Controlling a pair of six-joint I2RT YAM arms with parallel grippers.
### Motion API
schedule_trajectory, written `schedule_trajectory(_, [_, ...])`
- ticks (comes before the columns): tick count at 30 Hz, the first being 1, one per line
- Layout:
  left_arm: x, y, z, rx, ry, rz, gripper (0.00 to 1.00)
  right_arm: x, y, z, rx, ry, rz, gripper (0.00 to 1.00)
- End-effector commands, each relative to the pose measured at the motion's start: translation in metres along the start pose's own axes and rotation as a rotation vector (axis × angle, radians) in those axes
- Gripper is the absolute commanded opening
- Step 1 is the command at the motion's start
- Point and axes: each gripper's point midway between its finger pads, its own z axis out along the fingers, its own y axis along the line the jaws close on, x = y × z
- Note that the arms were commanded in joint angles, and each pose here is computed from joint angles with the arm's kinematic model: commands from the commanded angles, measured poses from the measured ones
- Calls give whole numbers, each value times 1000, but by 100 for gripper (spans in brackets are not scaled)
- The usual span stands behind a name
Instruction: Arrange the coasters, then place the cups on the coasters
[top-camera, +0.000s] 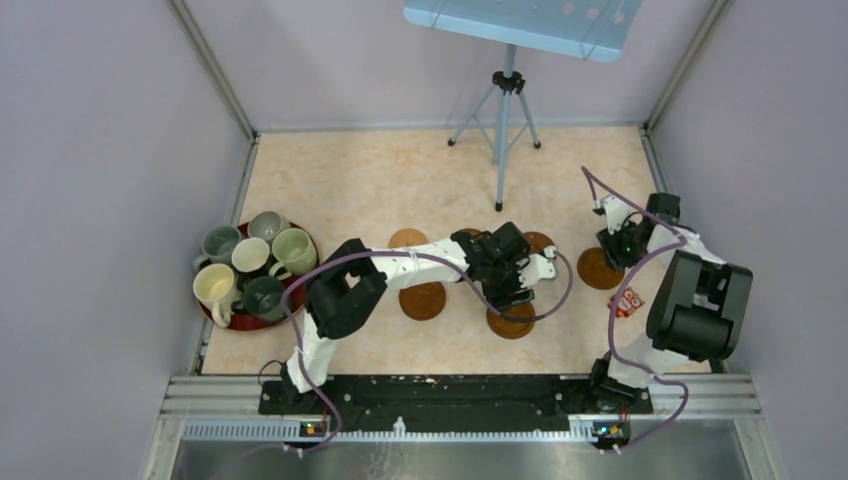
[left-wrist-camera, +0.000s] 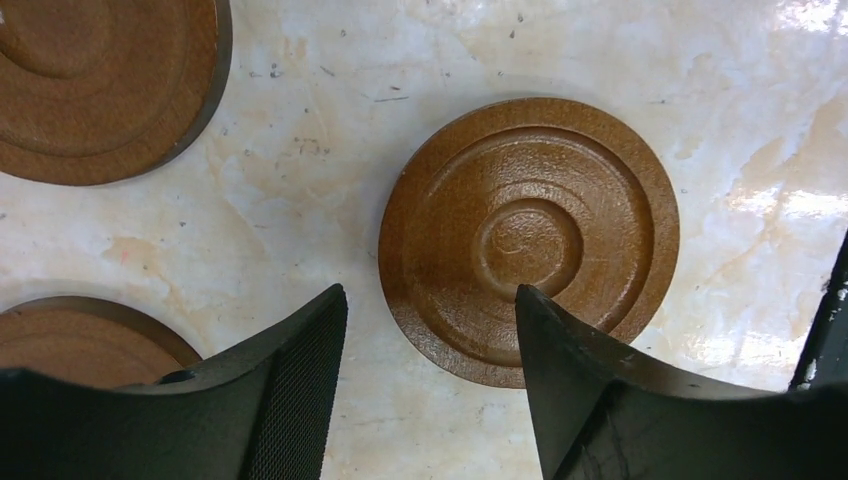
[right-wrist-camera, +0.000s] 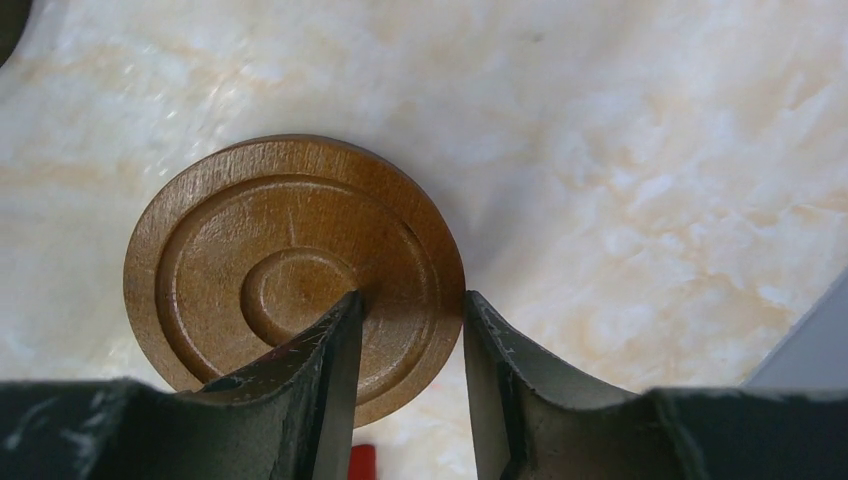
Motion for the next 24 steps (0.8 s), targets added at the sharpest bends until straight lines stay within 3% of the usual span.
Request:
schedule_trajectory(1, [3,4,0,-33,3,19,67,54,65,-10,-214,153,-58,39])
schedule_trajectory(13, [56,0,-20,-29,95,25,54,59,116,-13,-255,161,-315,38])
schedule_trajectory(21, [53,8,-48,-25,8,-9,52,51,140,-15,-295,142,-368,38])
schedule_trajectory(24, [56,14,-49,-50,34,6,52,49,146,-16,-306,137,-371,37])
